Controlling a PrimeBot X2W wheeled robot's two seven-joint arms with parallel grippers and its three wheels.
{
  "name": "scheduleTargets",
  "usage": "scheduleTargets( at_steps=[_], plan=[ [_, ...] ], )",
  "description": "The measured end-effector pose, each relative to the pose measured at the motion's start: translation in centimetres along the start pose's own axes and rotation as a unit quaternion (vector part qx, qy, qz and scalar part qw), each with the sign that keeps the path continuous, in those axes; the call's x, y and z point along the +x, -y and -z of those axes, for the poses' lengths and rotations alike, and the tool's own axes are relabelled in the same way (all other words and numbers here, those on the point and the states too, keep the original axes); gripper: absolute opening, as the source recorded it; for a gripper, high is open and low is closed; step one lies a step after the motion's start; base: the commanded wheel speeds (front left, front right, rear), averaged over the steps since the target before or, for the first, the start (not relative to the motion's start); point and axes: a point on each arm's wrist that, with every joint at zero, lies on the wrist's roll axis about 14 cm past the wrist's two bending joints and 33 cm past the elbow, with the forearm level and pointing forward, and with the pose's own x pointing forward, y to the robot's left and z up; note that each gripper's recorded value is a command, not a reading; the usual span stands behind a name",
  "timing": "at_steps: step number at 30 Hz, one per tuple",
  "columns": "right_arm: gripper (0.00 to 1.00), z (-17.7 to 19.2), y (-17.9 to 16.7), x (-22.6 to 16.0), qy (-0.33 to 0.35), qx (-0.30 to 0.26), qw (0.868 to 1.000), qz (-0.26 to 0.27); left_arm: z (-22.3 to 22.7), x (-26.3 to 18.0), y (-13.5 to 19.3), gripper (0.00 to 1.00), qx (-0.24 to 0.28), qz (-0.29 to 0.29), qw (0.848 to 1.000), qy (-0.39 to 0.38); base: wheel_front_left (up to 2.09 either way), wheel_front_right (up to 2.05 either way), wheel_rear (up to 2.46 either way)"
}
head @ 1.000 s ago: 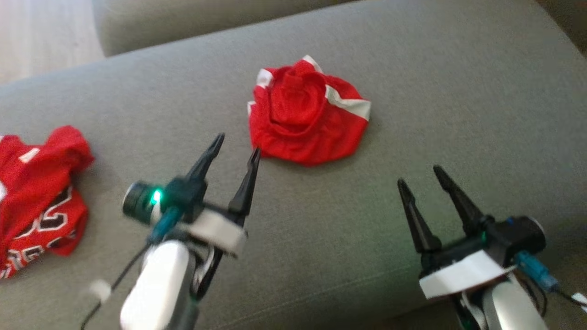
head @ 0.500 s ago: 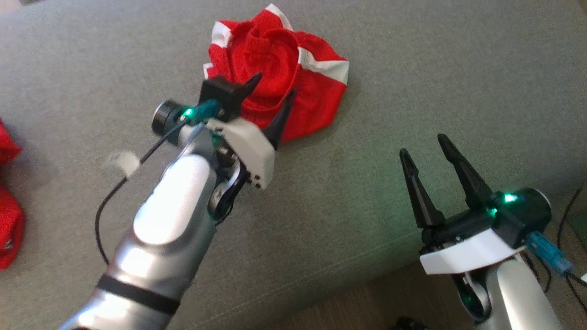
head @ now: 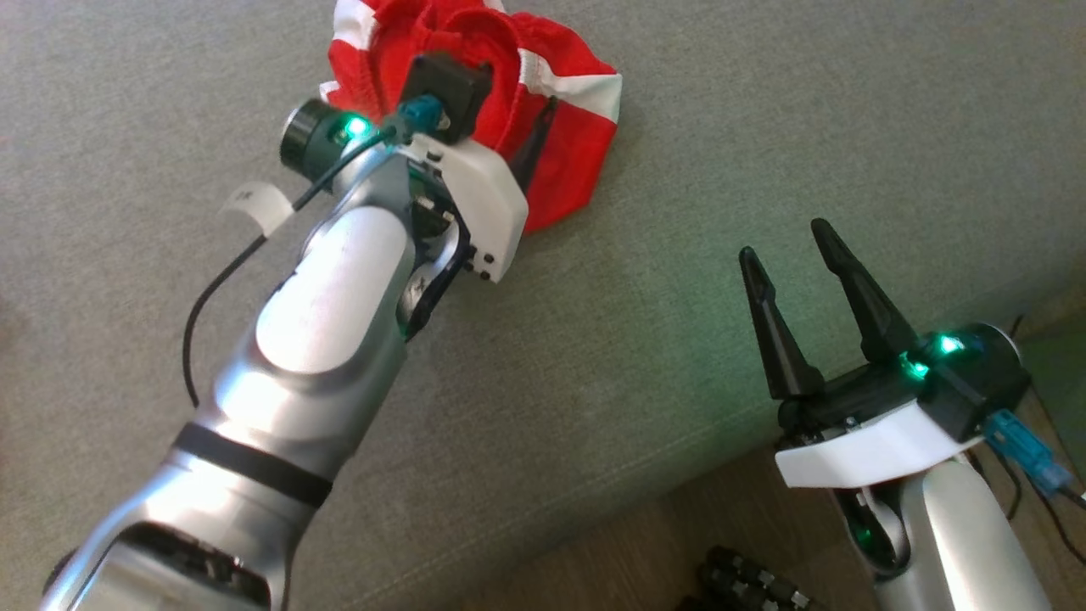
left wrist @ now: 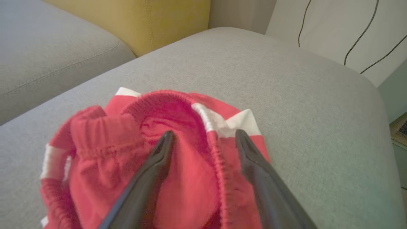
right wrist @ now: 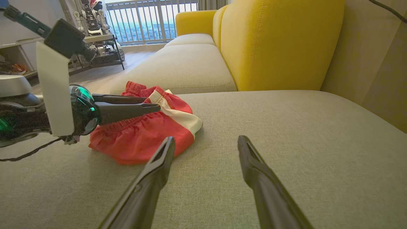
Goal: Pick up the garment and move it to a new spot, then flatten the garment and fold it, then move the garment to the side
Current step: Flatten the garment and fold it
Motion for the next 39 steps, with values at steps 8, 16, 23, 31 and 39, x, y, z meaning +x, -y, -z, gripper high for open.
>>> scheduleTargets(
  at_steps=[8,16,23,31,39],
  plan=[
    [1.0,0.3,0.4,-0.1,-0.005,0.001,1.0,0.008,-1.1,1.1,0.3,1.0,0.021,0.013,1.0,0.013,0.0,0.0,0.0],
    [1.0,0.3,0.8,-0.1,-0.005,0.004,1.0,0.013,-0.3,1.5,1.2,0.39,0.028,0.028,0.999,0.0,0.0,0.0,0.0],
    [1.0,-0.1,0.8,0.1,0.001,0.005,1.0,0.012,-1.2,1.6,1.4,0.0,0.041,0.029,0.999,0.011,0.0,0.0,0.0],
    [1.0,-1.7,0.6,-0.3,0.026,0.015,1.0,0.009,-7.3,0.2,2.8,0.0,-0.006,0.054,0.996,0.077,0.0,0.0,0.0],
    [1.0,-3.6,0.7,-1.6,0.053,0.025,0.998,0.01,-19.0,-3.4,4.7,0.0,-0.034,0.093,0.977,0.19,0.0,0.0,0.0]
  ],
)
